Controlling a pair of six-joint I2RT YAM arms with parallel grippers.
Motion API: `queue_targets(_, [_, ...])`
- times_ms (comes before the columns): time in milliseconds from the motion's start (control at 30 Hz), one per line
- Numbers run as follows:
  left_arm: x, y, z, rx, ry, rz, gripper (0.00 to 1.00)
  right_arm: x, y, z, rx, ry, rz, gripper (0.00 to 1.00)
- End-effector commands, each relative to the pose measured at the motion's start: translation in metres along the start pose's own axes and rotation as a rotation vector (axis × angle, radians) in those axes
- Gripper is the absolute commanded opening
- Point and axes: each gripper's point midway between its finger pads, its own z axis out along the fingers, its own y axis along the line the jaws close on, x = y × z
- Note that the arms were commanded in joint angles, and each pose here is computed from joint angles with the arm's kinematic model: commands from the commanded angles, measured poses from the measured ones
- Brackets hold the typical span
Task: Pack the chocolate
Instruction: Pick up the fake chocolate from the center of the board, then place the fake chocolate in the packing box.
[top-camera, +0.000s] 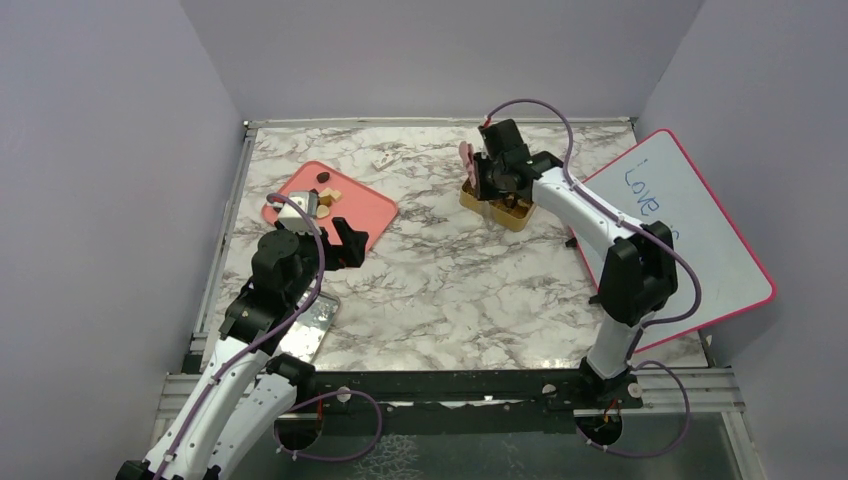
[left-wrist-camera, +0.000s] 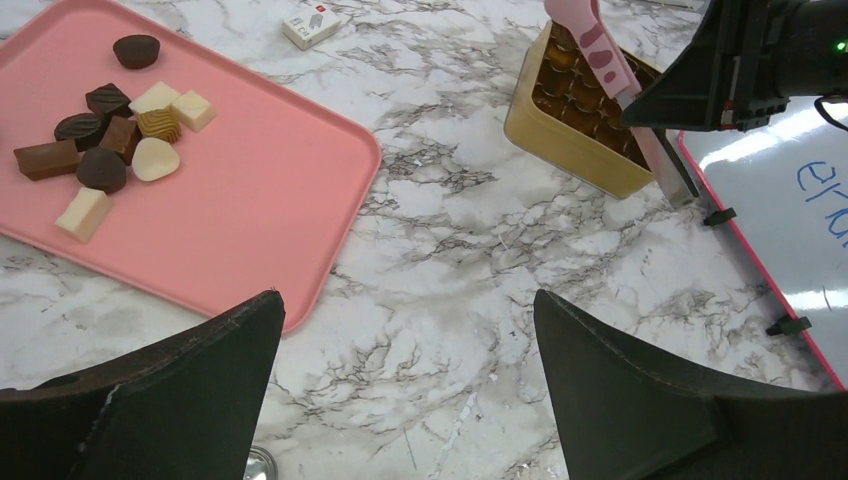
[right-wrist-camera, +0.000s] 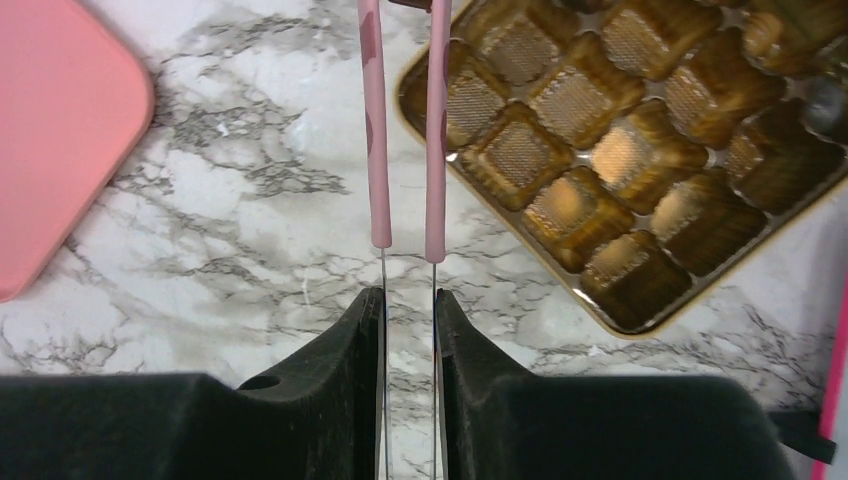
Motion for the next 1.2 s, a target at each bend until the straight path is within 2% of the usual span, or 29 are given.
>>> queue_targets(0, [-0.007,0.001,0.000,-0.002,-0.037,0.010,0.95,-0.009,-0.036,-0.018,0.081,-0.025,0.030,0.25])
queue_targets(400, [-0.008,0.001,0.000,0.000,-0.038,0.013,0.95,0.010,-0.092,-0.008,0.152,0.039,0.099,0.28])
queue_targets(833, [-0.008,0.001,-0.001,0.002,-0.041,0.012,0.95,0.024,-0.091,0.014,0.114,0.072,0.104,0.29])
queue_targets(1167, [-0.007,0.001,0.000,0.002,-0.037,0.012,0.95,0.029,-0.093,0.016,0.126,0.083,0.105,0.34])
